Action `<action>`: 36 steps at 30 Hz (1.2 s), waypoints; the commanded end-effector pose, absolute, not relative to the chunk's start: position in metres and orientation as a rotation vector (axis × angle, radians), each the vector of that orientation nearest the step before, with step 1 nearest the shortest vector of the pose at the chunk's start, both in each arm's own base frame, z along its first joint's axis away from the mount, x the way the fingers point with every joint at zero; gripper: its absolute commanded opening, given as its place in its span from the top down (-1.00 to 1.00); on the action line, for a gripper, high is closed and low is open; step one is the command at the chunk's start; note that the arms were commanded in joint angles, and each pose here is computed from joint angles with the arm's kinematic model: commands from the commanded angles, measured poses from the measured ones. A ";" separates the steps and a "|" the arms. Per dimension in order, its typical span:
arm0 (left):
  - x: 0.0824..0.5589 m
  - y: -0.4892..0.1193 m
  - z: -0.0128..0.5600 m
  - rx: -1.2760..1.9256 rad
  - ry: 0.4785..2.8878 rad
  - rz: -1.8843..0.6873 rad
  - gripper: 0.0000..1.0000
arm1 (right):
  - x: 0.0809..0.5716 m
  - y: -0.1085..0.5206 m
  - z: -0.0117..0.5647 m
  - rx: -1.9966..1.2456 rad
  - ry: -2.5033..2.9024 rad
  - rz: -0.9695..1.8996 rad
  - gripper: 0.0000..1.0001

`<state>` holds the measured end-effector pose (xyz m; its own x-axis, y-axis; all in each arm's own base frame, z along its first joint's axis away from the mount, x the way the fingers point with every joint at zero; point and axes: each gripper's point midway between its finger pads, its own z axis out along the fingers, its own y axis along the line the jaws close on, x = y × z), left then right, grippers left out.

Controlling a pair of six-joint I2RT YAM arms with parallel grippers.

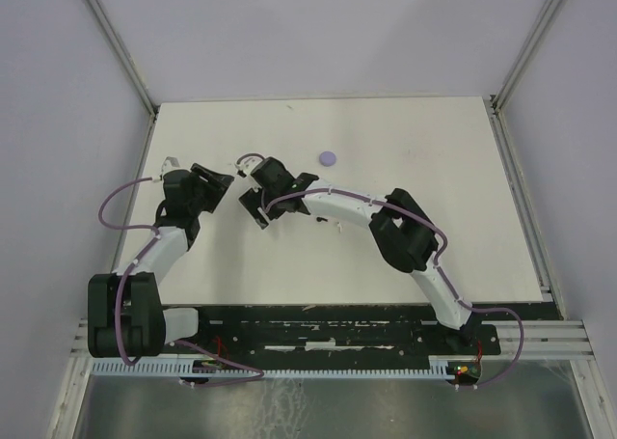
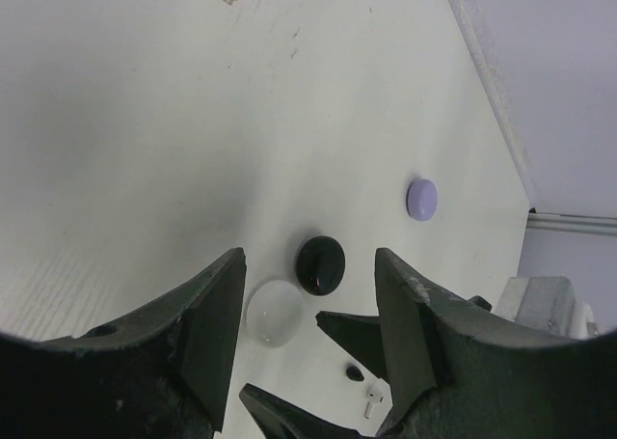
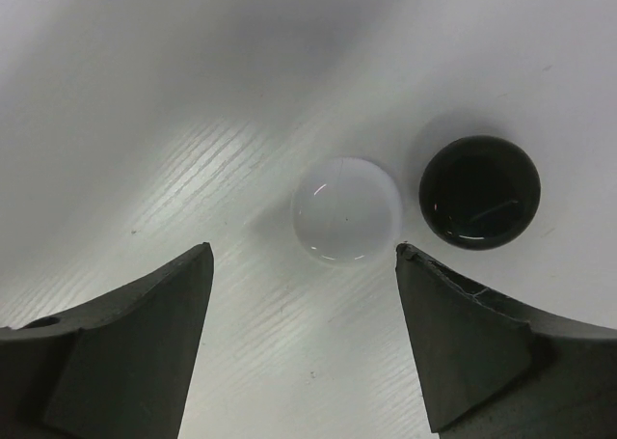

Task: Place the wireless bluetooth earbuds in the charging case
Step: Pick up the charging case at the center of the board.

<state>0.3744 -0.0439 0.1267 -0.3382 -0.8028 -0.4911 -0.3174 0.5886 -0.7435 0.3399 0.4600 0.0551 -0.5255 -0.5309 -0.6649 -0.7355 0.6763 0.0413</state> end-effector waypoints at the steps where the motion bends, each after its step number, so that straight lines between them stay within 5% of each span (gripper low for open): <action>1: 0.383 -0.047 0.142 -0.893 1.862 -0.735 -0.25 | 0.354 0.465 0.058 -1.004 2.218 0.399 -0.69; 16: 0.382 -0.050 0.141 -0.895 1.872 -0.767 -0.22 | 0.369 0.464 0.040 -1.003 2.229 0.361 -0.55; 29: 0.386 -0.062 0.138 -0.861 1.896 -0.847 -0.19 | 0.377 0.452 0.048 -0.952 2.209 0.358 0.18; 36: 0.388 -0.094 0.147 -0.726 1.886 -1.087 -0.18 | 0.391 0.431 0.103 -0.745 2.091 0.566 0.22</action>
<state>0.3797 -0.0731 0.1187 -0.4549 -0.8034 -0.3843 -0.2389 0.5258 -0.8164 0.3615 0.4308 0.0240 -0.5251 -0.5252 -0.6696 -0.7166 0.6973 0.0151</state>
